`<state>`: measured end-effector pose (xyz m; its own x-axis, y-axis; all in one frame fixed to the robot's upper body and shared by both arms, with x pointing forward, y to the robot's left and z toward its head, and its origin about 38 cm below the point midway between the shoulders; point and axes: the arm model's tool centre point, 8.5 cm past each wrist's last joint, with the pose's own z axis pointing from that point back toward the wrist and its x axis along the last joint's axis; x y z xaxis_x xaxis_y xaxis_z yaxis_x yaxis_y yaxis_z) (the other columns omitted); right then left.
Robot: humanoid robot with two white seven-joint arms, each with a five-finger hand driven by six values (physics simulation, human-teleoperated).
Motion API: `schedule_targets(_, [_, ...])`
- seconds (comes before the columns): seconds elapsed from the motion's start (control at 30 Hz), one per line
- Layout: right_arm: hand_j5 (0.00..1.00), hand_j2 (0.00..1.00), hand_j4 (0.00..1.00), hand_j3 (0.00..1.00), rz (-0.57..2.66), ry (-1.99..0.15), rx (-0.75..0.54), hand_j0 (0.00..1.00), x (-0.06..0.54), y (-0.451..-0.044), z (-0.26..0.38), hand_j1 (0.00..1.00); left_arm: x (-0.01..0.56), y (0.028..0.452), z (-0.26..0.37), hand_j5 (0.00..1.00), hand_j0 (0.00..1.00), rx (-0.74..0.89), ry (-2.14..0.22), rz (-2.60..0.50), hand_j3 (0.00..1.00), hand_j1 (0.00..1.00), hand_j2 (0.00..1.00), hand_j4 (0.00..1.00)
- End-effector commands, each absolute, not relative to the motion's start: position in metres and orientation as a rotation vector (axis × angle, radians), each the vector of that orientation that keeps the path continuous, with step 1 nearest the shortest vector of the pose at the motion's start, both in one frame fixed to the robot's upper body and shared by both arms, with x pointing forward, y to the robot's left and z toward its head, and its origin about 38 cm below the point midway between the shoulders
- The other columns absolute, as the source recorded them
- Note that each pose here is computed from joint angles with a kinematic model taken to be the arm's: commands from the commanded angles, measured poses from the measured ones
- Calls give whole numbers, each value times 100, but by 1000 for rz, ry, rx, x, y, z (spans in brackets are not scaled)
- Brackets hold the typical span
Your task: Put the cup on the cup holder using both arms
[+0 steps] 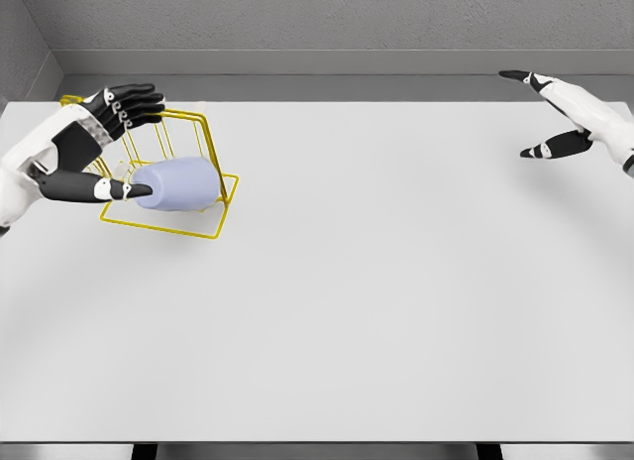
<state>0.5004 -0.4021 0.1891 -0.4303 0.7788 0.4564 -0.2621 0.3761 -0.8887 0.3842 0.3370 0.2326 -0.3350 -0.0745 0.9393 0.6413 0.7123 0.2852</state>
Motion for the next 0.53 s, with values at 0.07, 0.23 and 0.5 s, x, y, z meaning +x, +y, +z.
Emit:
schedule_targets(0.07, [100,100,100,100,1259,-1611,-471,100,500,-404,190,100,369,332,242,100,100,-496,-1848,-868,100,100,100,100])
schedule_targets(0.23, [100,100,100,100,1260,-1599,-482,100,497,-410,190,100,337,339,259,100,100,-500,-2026,-1063,100,100,100,100])
schedule_targets(0.5, [100,100,100,100,1192,-1600,-487,100,485,-425,178,100,320,322,220,100,100,-565,-1916,-1090,100,100,100,100])
